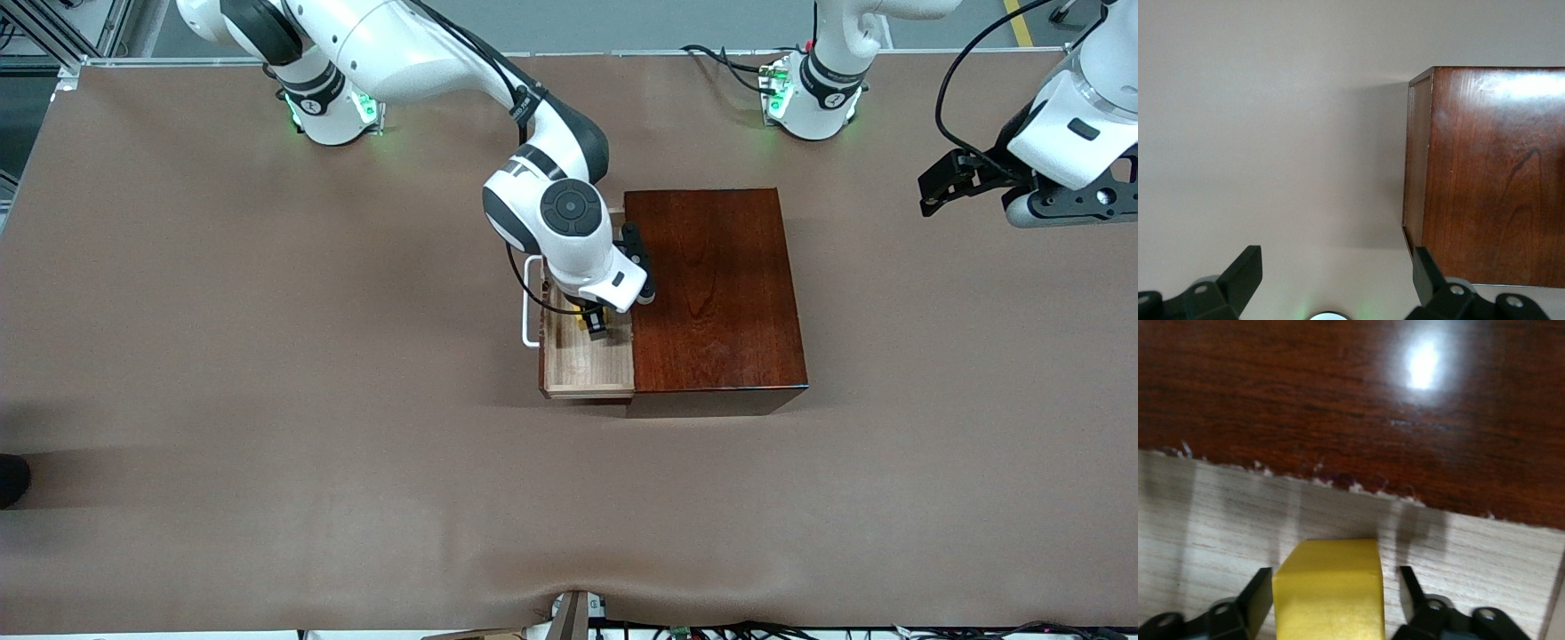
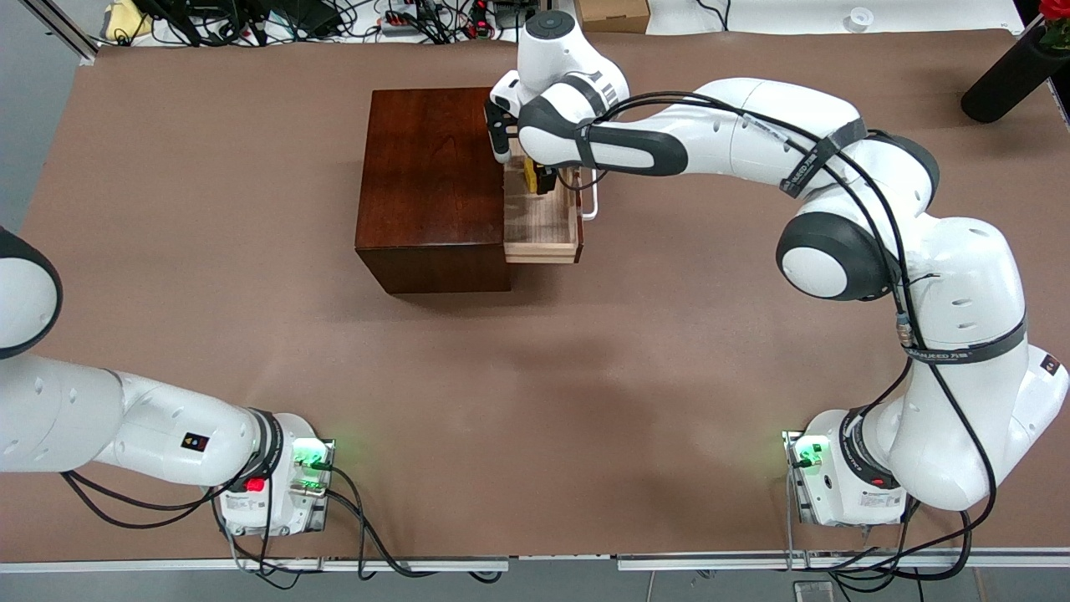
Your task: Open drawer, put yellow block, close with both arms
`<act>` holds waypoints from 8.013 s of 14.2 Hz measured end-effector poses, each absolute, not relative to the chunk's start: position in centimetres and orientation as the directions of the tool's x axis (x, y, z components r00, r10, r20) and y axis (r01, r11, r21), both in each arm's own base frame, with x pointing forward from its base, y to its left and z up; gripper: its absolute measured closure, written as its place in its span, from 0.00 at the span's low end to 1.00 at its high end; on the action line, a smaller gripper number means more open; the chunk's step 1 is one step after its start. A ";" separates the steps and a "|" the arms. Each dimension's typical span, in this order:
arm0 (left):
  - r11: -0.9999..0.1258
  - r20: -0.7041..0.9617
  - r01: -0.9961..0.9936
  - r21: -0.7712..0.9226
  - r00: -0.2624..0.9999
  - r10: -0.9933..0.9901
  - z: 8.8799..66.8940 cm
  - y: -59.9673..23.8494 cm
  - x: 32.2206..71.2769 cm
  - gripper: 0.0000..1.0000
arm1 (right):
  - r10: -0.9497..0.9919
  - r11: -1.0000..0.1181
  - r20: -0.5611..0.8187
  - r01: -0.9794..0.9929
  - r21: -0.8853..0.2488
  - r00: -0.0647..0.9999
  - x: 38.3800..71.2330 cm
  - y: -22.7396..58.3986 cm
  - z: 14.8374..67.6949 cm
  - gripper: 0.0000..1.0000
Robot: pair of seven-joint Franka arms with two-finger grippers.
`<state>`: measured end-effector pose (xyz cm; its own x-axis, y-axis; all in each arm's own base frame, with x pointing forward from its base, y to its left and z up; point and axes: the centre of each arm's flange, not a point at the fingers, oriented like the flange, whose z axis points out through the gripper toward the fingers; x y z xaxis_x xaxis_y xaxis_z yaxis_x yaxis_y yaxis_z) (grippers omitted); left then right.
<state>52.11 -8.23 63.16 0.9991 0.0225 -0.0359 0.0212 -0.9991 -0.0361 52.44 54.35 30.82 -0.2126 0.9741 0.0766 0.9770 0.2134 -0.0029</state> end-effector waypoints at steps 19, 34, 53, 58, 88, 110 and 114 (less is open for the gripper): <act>-0.983 -0.020 0.184 -0.022 0.983 0.185 59.3 -33.8 51.9 0.00 | 0.932 -0.364 0.029 0.930 0.058 0.363 62.2 30.5 53.7 0.00; -0.772 0.111 0.586 0.245 0.775 0.623 43.2 -60.7 47.8 0.00 | 0.488 -0.872 0.047 0.484 0.073 0.872 56.6 0.7 64.2 0.00; -0.750 0.198 0.626 0.214 0.724 0.661 28.9 -65.3 44.8 0.00 | -0.018 -0.998 -0.010 -0.018 -0.062 1.000 51.5 -0.7 65.3 0.00; -0.744 0.203 0.641 0.191 0.716 0.668 28.9 -65.0 45.1 0.00 | -0.019 -0.998 0.003 -0.019 -0.062 1.000 51.5 -0.4 65.9 0.00; -0.655 0.249 0.743 -0.140 0.666 0.703 29.5 -55.9 50.8 0.00 | 0.049 -0.997 0.009 0.050 -0.053 0.999 49.4 1.9 71.5 0.00; -0.882 0.059 0.443 -0.159 0.896 0.439 57.8 -24.5 62.4 0.00 | 0.120 -0.992 -0.003 0.119 -0.051 0.993 49.4 5.5 71.1 0.00; -0.923 0.021 0.348 -0.165 0.937 0.349 59.4 -19.6 62.9 0.00 | 0.159 -0.986 -0.012 0.158 -0.052 0.987 49.5 7.5 70.6 0.00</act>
<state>62.95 -19.64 59.37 0.9369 0.3491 0.0208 0.3476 -0.9231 -0.1646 49.54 7.47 70.57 0.9873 0.1586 -0.0124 0.1577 -0.9861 -0.0517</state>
